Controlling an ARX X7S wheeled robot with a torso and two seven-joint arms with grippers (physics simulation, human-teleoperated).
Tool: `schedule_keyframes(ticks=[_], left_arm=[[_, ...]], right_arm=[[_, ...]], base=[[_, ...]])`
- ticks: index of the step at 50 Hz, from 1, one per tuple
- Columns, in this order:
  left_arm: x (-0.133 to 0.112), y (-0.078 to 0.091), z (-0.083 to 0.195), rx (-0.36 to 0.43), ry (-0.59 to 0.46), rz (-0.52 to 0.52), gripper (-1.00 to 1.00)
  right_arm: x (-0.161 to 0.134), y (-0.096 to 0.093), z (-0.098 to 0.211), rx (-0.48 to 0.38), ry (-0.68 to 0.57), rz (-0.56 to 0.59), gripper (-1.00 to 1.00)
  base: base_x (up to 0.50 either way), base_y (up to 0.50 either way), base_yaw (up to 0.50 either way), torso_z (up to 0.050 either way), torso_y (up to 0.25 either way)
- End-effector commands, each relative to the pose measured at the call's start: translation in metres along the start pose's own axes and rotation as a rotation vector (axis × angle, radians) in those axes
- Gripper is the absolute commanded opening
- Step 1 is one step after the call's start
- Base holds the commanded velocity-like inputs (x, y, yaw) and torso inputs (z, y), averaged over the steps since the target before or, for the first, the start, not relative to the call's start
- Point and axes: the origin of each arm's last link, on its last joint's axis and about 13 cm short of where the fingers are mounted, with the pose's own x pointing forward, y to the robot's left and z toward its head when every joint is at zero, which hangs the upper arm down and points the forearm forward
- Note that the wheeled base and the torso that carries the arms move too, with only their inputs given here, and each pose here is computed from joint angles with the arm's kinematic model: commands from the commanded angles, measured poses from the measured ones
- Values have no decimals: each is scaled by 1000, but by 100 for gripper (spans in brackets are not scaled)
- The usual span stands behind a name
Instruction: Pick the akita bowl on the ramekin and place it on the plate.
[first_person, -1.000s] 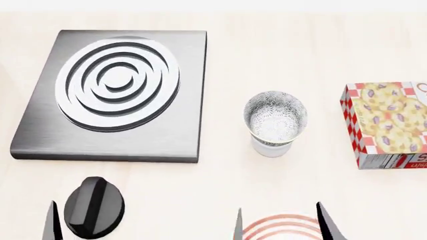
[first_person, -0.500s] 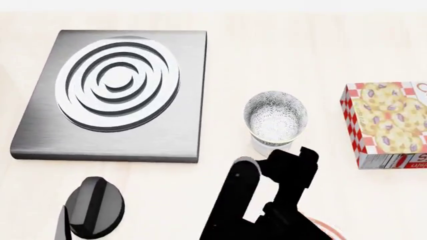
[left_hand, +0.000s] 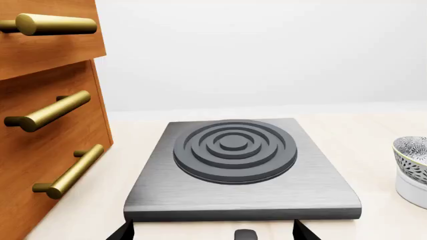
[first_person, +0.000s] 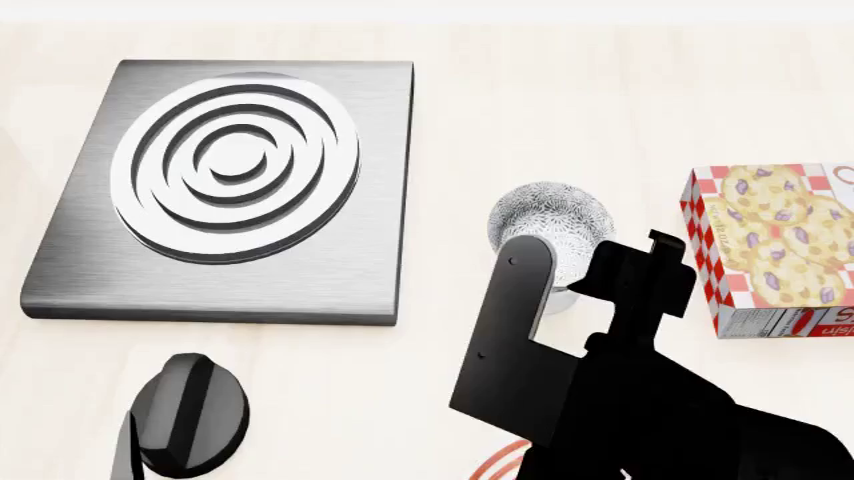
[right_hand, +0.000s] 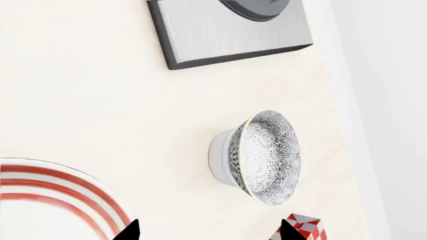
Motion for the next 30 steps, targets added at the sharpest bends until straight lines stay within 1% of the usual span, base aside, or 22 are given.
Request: schedule_keyframes(ticks=[1,10,11,15,19,25,28,30], left_arm=[[0,0,-1,2,3,-1,100],[1,0,-2,0,10,0,100],[1,0,-2,1,10,0,100],[2,1,-2,-2,10,3,100],[1,0,-3,-2,13,2,100],[2,0,-3,-3,12,4,100],[2,0,-3,-3,13,4,100],[2,1,-4,-3,14,6,100]], right_arm=[[-2,-14,-1,-17,53,-15,100],[12,-19,-5,-37,87,12,100],[18,-23,-6,-34,104,14,100],[22,-29,-8,-37,120,12,100],[27,-32,-10,-55,140,9,100],[32,-36,-15,-71,161,48,100],[33,-39,-15,-76,172,37,100],[33,-43,-14,-82,167,10,100]], base=[[0,0,0,0,0],[0,0,0,0,0],[0,0,0,0,0],[0,0,0,0,0],[0,0,0,0,0],[0,0,0,0,0],[0,0,0,0,0],[0,0,0,0,0]])
